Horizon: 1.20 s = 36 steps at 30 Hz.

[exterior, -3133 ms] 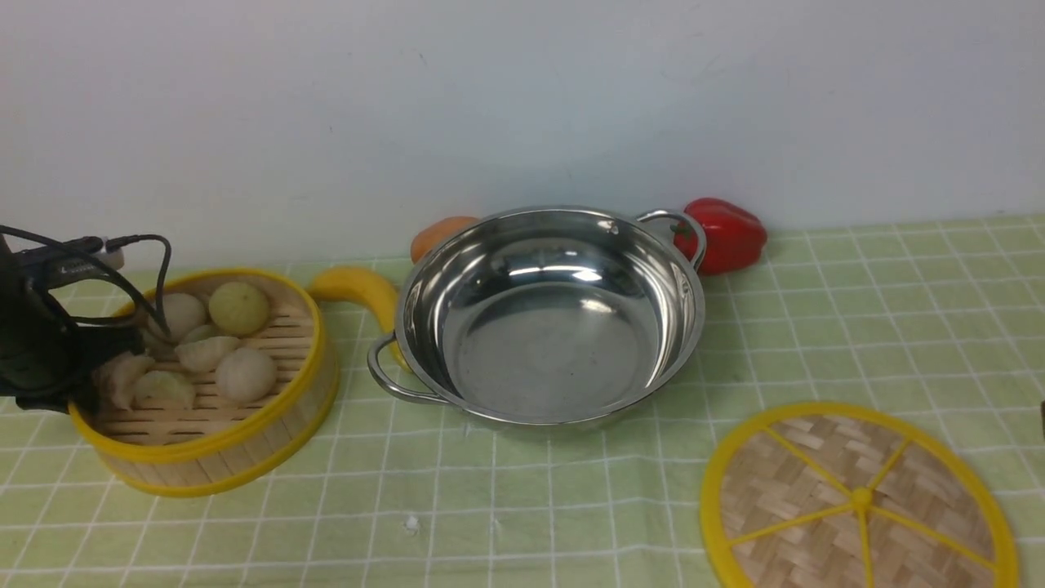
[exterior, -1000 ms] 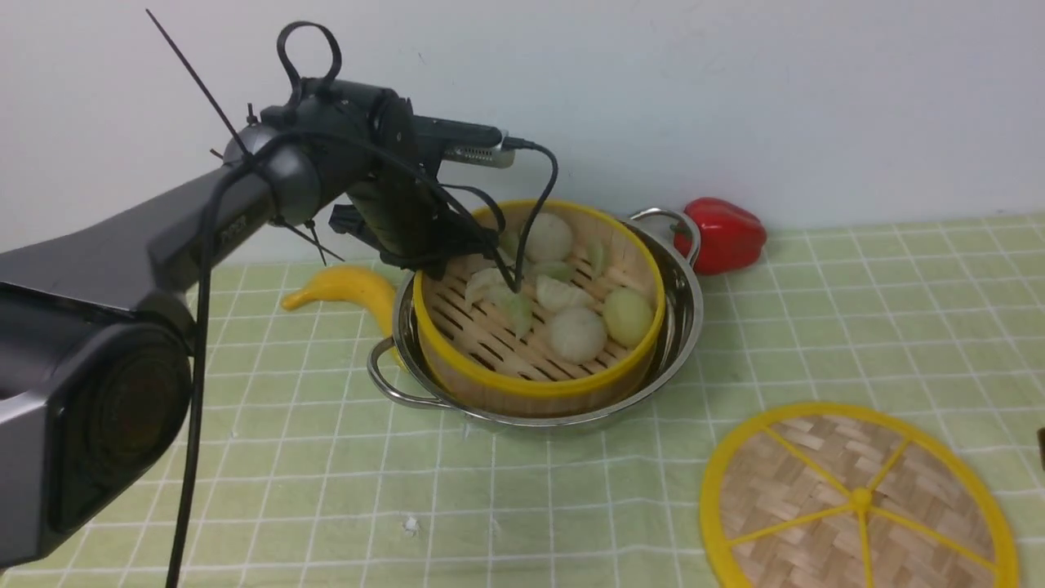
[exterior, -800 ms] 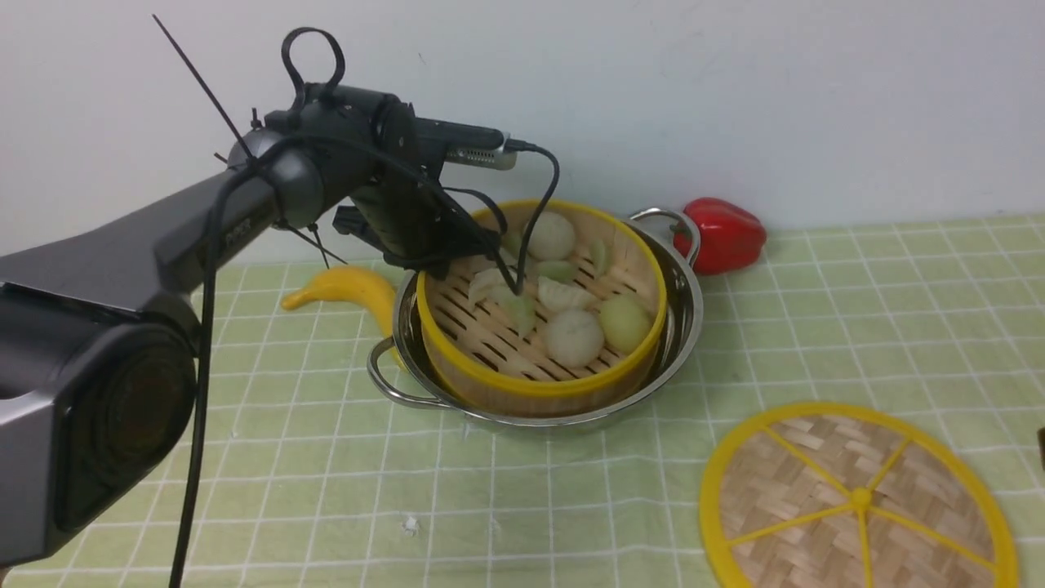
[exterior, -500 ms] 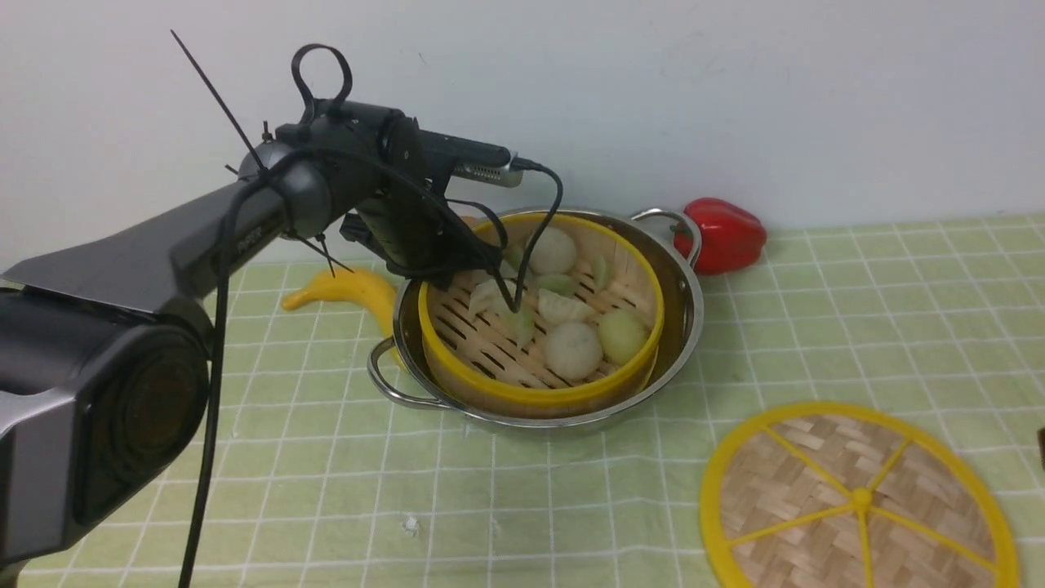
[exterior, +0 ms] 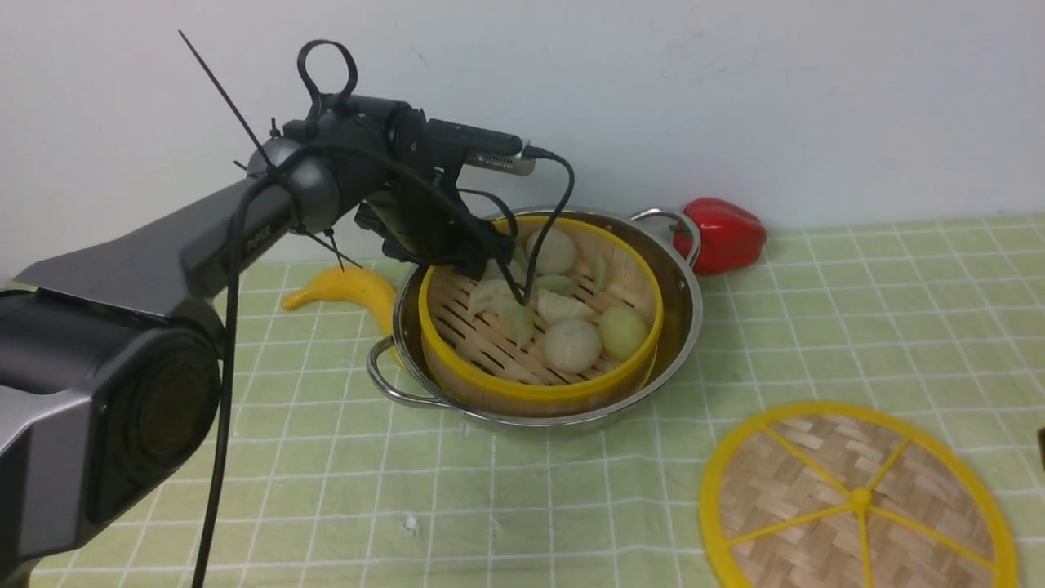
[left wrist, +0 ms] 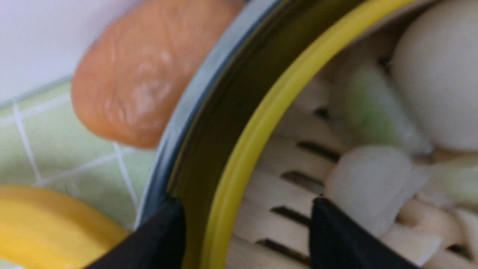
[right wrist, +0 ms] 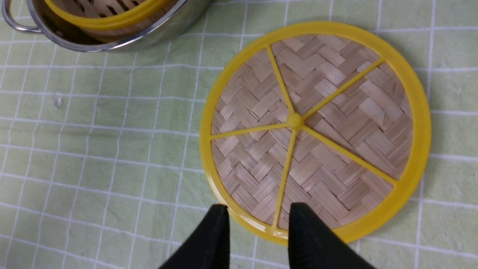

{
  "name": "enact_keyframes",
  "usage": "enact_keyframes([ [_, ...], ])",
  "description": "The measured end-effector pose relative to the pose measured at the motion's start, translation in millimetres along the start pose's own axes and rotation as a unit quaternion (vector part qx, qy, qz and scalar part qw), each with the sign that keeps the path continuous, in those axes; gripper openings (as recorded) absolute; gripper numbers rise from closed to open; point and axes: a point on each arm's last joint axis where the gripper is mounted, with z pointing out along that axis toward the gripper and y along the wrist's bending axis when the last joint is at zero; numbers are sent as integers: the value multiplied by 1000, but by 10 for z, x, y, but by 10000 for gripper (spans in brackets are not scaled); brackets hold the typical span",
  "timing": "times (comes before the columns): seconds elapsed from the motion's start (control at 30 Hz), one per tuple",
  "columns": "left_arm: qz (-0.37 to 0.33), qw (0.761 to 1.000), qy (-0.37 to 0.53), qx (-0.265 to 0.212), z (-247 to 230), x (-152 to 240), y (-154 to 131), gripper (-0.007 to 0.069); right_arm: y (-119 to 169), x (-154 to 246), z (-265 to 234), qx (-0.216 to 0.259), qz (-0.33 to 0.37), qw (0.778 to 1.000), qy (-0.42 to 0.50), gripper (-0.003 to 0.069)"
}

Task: Place the steamer in the pot on the green tablecloth, and put the lid on the steamer.
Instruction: 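Place the bamboo steamer basket with dumplings into the steel pot with the left gripper, then move the gripper down to the bamboo steamer lid and grasp its center knob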

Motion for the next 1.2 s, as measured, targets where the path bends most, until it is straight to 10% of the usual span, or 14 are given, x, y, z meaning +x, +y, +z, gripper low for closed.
enact_keyframes([
  [0.7, -2, 1000, 5, -12, -882, -348, 64, 516, 222, -54, -11, -110, 1, 994, -30, 242],
  [0.9, -19, 997, -58, 49, -1528, -439, -78, 283, 615, -31, 88, -242, -61, 968, -2, 242],
  [1.2, 17, 979, -196, 51, -2994, -338, -145, -23, 885, 206, 309, -225, -134, 961, 91, 242],
])
